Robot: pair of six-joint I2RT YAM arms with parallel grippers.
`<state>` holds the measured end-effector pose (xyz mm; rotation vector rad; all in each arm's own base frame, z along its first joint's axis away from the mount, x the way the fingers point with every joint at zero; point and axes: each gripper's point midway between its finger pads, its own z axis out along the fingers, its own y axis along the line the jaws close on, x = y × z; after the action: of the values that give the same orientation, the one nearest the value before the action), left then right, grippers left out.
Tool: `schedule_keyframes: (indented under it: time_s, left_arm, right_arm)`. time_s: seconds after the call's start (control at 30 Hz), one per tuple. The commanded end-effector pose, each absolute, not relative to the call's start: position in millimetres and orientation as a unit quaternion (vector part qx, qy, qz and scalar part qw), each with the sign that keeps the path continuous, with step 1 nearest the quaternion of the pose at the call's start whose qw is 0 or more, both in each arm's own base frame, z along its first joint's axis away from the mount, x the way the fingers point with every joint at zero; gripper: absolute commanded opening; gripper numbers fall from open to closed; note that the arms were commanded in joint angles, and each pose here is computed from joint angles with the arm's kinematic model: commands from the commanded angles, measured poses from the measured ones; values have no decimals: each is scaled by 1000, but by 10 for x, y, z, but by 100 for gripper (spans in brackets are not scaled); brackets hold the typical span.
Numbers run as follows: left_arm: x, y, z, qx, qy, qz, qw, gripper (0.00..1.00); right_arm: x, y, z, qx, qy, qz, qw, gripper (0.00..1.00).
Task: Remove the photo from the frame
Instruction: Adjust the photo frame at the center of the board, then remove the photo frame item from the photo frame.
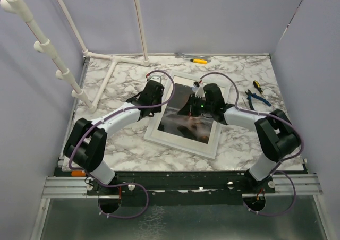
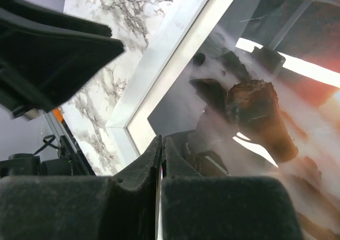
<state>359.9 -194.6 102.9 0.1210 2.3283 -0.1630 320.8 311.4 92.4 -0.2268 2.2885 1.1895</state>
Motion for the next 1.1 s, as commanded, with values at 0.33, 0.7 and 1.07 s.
schedule_keyframes:
  time_s: [0.33, 0.7, 1.07]
  left_arm:
    - [3612, -1882, 602, 55, 928, -25, 368, 57]
    - [3734, -1938, 284, 75, 932, -3, 356, 54]
    - [3823, -1853, 220, 71, 930, 34, 360, 7]
  right_arm:
    - [3024, 2107, 1189, -23, 881, 289, 373, 28]
    - [2927, 2068, 1206, -19, 876, 298, 379, 35]
    - [2940, 2215, 1147, -25, 869, 333, 366, 34]
